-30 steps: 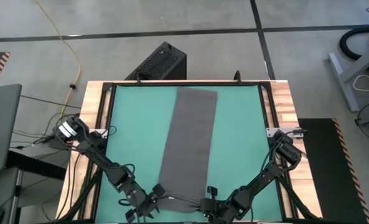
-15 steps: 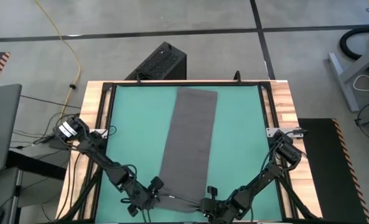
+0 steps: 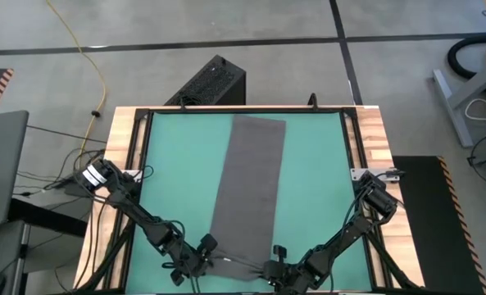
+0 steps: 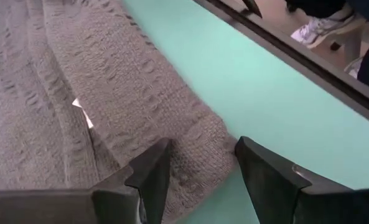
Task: Roll towel
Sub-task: Roll the gray towel
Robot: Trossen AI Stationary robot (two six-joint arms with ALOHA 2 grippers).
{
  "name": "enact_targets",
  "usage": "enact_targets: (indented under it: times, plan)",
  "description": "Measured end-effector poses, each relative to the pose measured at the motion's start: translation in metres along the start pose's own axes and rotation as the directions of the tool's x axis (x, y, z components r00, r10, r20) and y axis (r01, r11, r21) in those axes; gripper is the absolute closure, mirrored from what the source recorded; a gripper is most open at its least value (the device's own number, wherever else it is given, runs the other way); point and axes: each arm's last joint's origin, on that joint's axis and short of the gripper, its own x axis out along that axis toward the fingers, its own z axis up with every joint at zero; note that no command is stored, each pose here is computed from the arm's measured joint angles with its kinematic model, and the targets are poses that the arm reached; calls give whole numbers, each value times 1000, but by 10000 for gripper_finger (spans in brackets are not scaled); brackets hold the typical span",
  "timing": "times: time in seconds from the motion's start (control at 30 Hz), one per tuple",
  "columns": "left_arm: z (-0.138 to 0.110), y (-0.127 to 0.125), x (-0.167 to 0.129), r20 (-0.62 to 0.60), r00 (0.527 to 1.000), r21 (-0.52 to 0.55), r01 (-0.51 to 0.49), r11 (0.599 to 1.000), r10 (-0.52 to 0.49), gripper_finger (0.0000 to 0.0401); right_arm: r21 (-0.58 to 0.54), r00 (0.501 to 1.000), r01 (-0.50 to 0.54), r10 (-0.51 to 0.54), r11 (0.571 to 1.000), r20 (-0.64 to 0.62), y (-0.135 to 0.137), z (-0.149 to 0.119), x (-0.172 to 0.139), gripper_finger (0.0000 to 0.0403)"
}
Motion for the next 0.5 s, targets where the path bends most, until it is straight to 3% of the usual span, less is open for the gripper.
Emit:
enact_targets:
  times: [0.17, 0.37, 0.5]
  plan:
    - [-5, 1, -1, -55, 998, -2, 3, 1000, -3, 251, 12, 1000, -5, 5, 1000, 3, 1, 1, -1, 372]
    - [-6, 2, 0, -58, 998, -41, 13, 999, -15, 373, 107, 999, -41, 43, 993, -22, 5, 6, -3, 374]
    - [-3, 8, 0, 2, 987, -107, 159, 981, -160, 391, 233, 996, -72, 83, 970, -37, 8, 11, -8, 375]
